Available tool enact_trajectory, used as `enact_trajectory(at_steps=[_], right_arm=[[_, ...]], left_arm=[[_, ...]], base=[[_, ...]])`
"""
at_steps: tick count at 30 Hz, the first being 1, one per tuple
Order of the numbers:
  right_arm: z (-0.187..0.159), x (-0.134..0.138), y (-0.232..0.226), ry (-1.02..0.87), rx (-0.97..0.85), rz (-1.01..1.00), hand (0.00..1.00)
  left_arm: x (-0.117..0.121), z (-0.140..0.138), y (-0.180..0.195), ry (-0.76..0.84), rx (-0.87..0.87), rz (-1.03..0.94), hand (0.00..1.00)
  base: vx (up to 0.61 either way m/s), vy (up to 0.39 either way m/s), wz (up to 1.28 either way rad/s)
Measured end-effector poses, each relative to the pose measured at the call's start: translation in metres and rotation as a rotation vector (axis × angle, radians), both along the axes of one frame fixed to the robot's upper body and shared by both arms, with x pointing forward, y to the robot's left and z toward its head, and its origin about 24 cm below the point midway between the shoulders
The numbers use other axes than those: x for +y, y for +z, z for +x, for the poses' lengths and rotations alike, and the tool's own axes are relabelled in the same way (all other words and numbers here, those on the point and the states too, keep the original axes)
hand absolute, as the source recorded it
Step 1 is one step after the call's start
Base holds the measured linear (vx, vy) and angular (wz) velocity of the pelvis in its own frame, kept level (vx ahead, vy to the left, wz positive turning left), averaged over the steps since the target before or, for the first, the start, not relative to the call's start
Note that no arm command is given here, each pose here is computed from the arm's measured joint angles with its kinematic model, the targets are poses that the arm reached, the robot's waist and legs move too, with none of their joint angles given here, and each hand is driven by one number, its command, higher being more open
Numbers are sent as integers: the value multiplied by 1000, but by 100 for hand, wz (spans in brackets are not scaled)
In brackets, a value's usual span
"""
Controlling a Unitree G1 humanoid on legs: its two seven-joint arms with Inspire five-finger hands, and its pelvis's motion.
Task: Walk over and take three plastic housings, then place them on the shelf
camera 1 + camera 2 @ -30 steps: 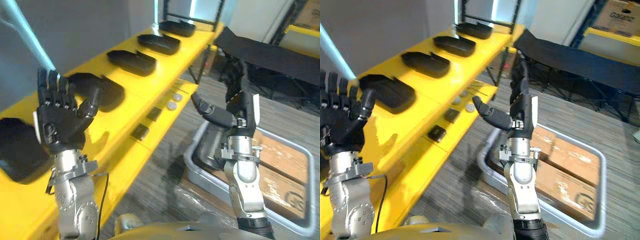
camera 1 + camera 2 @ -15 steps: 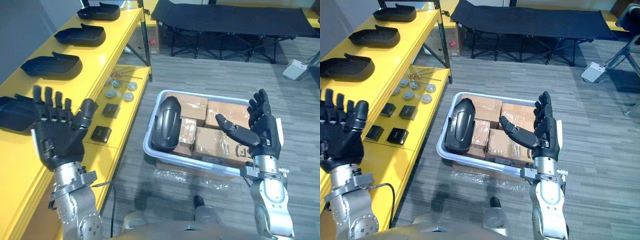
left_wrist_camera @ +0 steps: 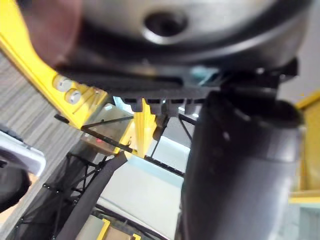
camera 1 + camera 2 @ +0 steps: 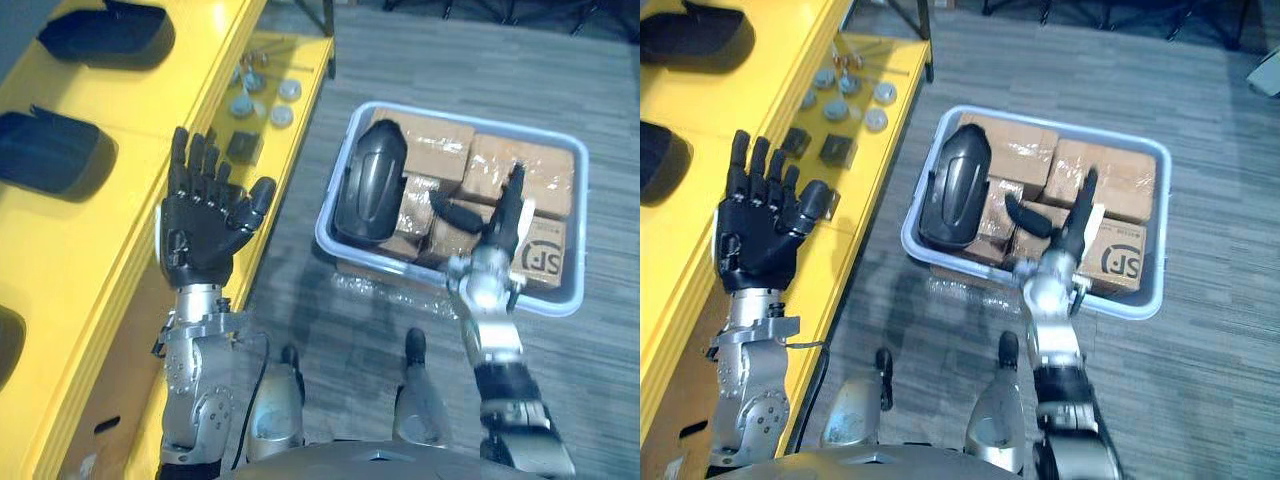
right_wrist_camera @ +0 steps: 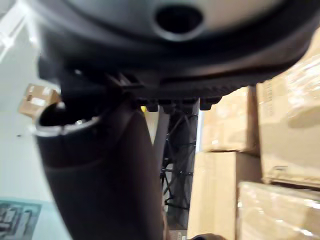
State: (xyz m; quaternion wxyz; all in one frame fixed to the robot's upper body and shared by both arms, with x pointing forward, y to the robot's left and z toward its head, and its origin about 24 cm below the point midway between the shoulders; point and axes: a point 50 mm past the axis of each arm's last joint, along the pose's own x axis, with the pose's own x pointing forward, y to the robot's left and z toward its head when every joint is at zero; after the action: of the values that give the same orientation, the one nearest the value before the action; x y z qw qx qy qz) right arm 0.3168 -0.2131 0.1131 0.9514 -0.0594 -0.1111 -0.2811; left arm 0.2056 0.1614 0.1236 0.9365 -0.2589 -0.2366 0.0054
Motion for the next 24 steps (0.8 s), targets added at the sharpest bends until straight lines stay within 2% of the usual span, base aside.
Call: enact_trajectory(at_steps=[11, 14, 16, 17, 24], right_arm=[[32, -6, 25, 9, 11, -109, 100], [42, -9, 32, 19, 38, -124, 100], [52, -14, 29, 31, 135, -170, 100], [54, -16, 27, 30, 161, -175, 0], [63, -48, 36, -29, 333, -311, 0]], left_arm=[[-13, 10, 0, -70, -2, 10, 100], [-22, 16, -3, -115, 11, 23, 100], [-27, 22, -7, -146, 27, 46, 100], [-28, 23, -8, -152, 34, 49, 100], [-32, 26, -6, -173, 26, 58, 100]], base=[[-6, 8, 16], [-2, 10, 6], [0, 0, 0], [0, 0, 0], [-33, 12, 6]])
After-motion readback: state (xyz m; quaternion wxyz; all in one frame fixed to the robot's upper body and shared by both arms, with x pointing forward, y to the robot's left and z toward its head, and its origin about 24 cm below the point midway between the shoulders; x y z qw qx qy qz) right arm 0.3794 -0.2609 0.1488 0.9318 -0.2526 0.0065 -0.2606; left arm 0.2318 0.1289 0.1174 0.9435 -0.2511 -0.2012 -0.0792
